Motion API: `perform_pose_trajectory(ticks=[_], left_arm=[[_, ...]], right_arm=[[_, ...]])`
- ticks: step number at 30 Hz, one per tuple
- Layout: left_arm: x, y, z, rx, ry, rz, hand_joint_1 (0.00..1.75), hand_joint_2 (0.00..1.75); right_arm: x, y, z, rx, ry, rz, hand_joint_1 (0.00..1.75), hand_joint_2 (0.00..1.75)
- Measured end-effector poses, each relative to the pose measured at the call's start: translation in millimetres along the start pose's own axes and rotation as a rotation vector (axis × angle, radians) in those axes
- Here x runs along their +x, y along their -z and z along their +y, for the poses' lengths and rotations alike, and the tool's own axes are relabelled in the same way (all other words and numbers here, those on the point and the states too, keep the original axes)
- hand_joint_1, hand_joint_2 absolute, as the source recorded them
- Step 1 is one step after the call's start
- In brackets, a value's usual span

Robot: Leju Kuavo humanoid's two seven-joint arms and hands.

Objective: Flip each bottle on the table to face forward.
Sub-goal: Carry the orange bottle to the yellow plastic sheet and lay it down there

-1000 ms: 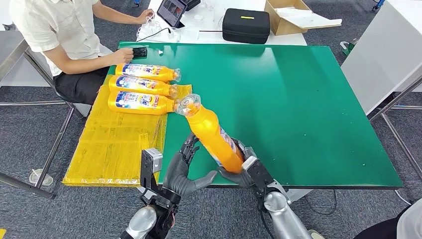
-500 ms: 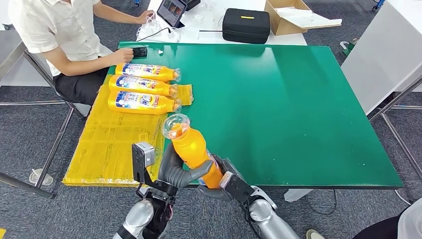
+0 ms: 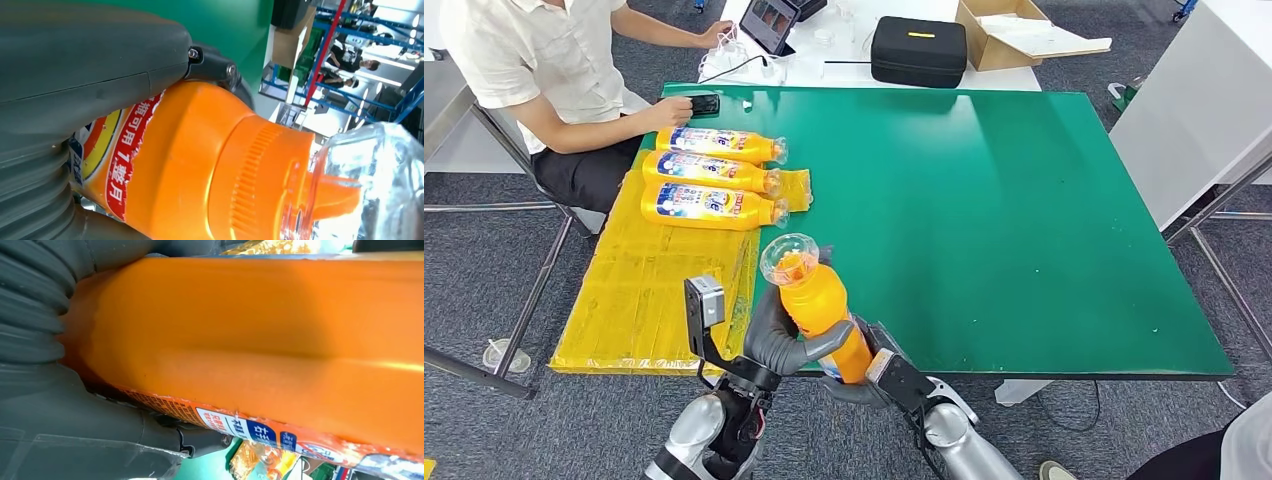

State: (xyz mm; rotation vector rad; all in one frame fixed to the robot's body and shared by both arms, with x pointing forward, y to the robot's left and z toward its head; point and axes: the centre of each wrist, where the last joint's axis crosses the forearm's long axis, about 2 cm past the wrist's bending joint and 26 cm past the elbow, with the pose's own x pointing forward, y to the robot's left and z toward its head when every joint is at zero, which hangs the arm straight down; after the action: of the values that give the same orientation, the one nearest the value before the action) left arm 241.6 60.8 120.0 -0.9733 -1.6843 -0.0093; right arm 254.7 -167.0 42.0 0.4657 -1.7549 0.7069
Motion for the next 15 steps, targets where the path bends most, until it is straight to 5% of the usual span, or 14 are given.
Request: perform_pose_trajectory(ticks=[11,12,15], left_arm=[[-0.7,0.3,4.8,0.002,-0.023,0.026,1.75,1.75],[-0.7,0.3,4.9,0.002,-0.024,0.029,1.75,1.75],[-1.1,0.0,5.8,0.0,-0.025,0.047,1.75,1.75]], right_arm=[[-1.1,-2.3,-0.3,-0.015,0.025,0.001,1.67,1.75],[-1.1,-2.4,-0.3,-0.017,0.028,0.001,1.51,1.75],[-1.3,-2.9,-0.8,-0.035,0.049,0.001,0.31,1.75]])
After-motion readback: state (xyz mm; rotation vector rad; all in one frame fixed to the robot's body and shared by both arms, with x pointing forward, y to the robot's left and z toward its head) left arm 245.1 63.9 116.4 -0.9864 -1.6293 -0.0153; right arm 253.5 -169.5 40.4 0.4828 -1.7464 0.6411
